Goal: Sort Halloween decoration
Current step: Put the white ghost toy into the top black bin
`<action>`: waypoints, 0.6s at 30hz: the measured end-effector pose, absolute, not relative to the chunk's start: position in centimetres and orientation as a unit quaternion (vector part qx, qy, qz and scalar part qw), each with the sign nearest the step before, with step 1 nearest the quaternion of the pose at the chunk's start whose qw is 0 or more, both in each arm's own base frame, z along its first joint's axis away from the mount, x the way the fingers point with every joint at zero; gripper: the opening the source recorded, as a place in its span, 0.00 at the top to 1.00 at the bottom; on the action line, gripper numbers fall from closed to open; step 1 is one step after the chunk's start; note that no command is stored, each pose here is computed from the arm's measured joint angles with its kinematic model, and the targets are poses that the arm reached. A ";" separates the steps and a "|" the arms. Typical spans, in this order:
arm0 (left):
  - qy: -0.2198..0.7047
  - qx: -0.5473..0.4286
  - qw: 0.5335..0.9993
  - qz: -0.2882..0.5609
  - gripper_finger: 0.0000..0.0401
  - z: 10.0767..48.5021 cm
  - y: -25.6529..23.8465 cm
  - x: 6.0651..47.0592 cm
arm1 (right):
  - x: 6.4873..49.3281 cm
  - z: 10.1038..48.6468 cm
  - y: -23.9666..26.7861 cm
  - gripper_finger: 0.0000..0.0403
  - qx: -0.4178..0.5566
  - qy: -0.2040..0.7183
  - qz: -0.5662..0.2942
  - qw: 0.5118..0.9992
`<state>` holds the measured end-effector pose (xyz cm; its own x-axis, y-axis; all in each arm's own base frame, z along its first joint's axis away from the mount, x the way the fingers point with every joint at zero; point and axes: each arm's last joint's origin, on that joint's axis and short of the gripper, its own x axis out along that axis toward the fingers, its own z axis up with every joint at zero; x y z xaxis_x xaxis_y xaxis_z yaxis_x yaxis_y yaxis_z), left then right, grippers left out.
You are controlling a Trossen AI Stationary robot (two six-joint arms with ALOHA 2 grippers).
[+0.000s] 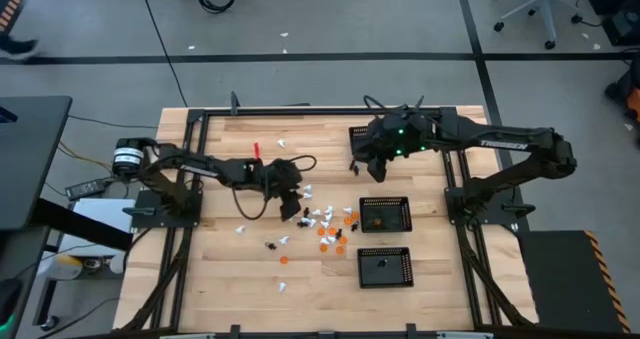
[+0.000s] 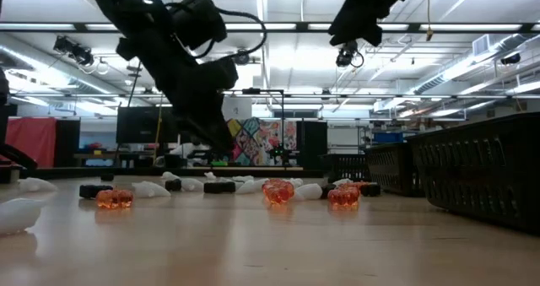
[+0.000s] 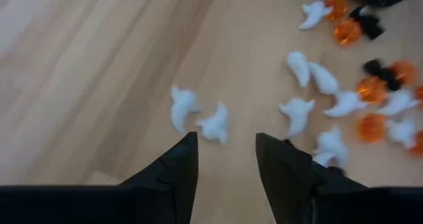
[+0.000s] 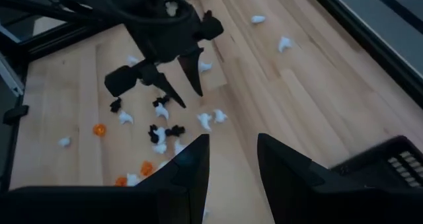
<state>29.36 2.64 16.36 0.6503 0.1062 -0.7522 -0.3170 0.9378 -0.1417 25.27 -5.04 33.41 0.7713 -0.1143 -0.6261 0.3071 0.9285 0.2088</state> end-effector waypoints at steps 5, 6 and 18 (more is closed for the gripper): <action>0.406 -0.021 0.911 0.066 0.60 16.8 2.6 31.6 | 25.1 33.5 -5.0 0.67 0.161 0.319 -0.117 0.926; 0.414 -0.006 0.909 0.057 0.60 16.8 2.6 31.9 | 25.1 33.4 -5.0 0.67 0.162 0.321 -0.118 0.926; 0.469 0.046 0.882 -0.005 0.60 14.3 3.2 33.5 | 25.3 33.2 -4.3 0.67 0.174 0.331 -0.110 0.921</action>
<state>33.53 3.16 14.34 0.5591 0.0335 -0.8284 0.0527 0.9957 0.0758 25.33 -4.27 33.15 0.7571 -0.0883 -0.6473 0.3183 0.9151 0.2475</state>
